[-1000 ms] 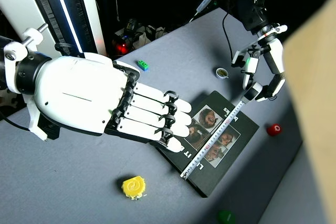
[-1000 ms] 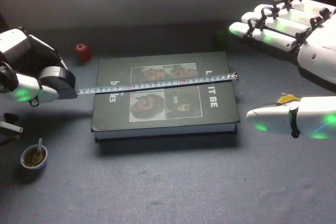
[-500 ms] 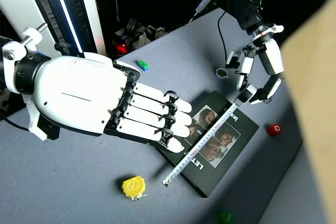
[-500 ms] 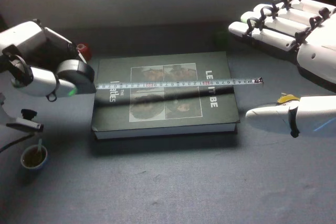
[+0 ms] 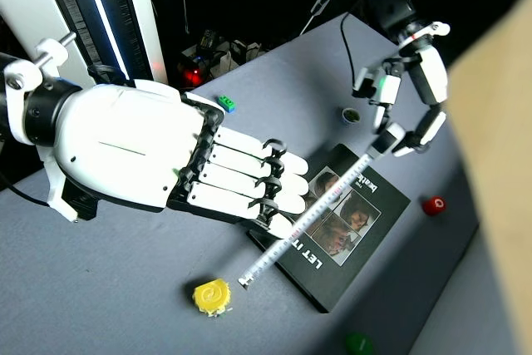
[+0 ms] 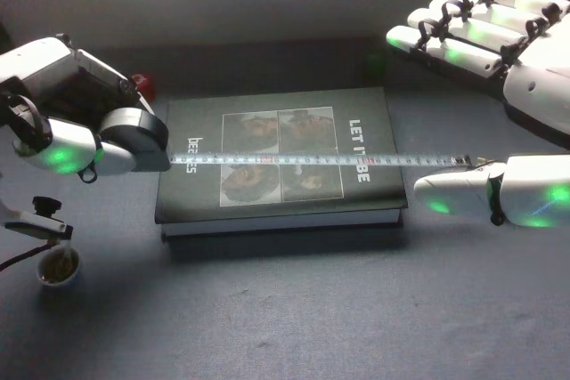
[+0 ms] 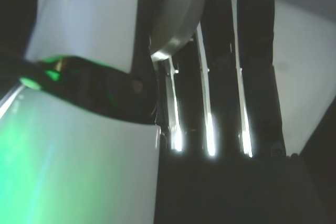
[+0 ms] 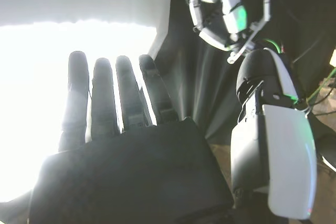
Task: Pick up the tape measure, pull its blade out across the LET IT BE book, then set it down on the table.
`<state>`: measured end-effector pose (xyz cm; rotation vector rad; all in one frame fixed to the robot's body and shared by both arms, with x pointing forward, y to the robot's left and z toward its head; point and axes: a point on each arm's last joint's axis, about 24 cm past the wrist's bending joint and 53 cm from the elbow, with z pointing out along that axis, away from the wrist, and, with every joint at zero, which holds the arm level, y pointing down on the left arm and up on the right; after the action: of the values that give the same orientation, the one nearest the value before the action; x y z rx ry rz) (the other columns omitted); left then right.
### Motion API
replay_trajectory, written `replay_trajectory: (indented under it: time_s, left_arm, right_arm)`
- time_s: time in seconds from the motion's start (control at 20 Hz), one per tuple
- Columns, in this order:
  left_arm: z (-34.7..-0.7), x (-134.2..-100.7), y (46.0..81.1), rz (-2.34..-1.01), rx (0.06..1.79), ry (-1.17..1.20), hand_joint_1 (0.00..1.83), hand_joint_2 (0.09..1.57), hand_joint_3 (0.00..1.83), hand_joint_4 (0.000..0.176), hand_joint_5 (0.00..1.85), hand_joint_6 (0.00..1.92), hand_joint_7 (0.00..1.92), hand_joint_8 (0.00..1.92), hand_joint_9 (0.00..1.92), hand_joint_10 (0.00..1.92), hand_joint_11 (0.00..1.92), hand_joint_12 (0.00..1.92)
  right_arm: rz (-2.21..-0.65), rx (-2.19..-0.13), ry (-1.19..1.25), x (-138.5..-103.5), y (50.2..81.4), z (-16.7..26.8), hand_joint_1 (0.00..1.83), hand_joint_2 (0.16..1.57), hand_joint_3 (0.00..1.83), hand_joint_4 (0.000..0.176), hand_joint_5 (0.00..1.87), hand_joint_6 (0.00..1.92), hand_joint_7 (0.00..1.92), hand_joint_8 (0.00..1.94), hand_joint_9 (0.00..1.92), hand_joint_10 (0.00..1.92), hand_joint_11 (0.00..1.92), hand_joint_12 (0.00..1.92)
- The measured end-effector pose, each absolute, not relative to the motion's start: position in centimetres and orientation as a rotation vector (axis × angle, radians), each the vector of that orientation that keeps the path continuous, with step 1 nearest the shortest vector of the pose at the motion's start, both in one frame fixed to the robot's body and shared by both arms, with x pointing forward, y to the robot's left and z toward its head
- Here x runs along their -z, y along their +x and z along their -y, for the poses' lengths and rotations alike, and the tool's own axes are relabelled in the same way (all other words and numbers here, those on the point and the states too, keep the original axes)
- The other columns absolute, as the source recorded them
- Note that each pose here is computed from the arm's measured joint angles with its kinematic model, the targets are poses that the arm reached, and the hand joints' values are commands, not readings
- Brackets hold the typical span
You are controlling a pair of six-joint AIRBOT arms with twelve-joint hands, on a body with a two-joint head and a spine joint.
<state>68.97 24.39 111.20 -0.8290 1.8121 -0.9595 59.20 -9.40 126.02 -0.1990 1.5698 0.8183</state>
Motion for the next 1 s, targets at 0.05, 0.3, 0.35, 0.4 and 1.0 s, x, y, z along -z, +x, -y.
replay_trajectory:
  time_s: [0.05,0.3,0.35,0.4,1.0]
  left_arm:
    - [-24.5,-111.4,68.7,-1.815,0.958,-0.826,1.39,1.06,0.00,0.000,1.09,0.66,1.15,0.72,0.96,1.13,0.84,1.01]
    - [-25.2,-111.6,67.0,-1.851,0.935,-0.833,1.39,1.07,0.00,0.000,1.07,0.76,1.13,0.71,0.91,1.19,0.74,1.11]
    - [-25.0,-111.5,66.6,-1.860,0.936,-0.837,1.38,1.07,0.00,0.000,1.06,0.77,1.13,0.72,0.90,1.22,0.74,1.15]
    - [-24.8,-111.2,66.1,-1.880,0.937,-0.841,1.39,1.07,0.00,0.000,1.05,0.76,1.13,0.71,0.93,1.21,0.76,1.13]
    - [-24.7,-108.8,62.8,-1.962,0.895,-0.884,1.39,1.06,0.00,0.000,1.05,0.72,1.16,0.73,0.95,1.13,0.83,0.97]
  right_arm:
    - [-1.566,-0.819,-0.198,-126.1,59.2,9.4,0.00,1.09,0.01,0.000,0.00,0.00,0.00,0.00,0.00,0.00,0.00,0.42]
    - [-1.560,-0.822,-0.194,-126.3,59.2,9.4,0.00,1.08,0.00,0.000,0.00,0.00,0.00,0.00,0.00,0.00,0.00,0.37]
    - [-1.559,-0.823,-0.194,-126.3,59.2,9.3,0.00,1.07,0.00,0.000,0.00,0.00,0.00,0.00,0.00,0.00,0.00,0.35]
    - [-1.560,-0.824,-0.195,-126.3,59.1,9.3,0.00,1.07,0.00,0.000,0.00,0.00,0.00,0.00,0.00,0.00,0.00,0.34]
    - [-1.559,-0.826,-0.194,-126.2,59.0,9.3,0.00,1.09,0.00,0.000,0.00,0.00,0.00,0.00,0.00,0.00,0.00,0.41]
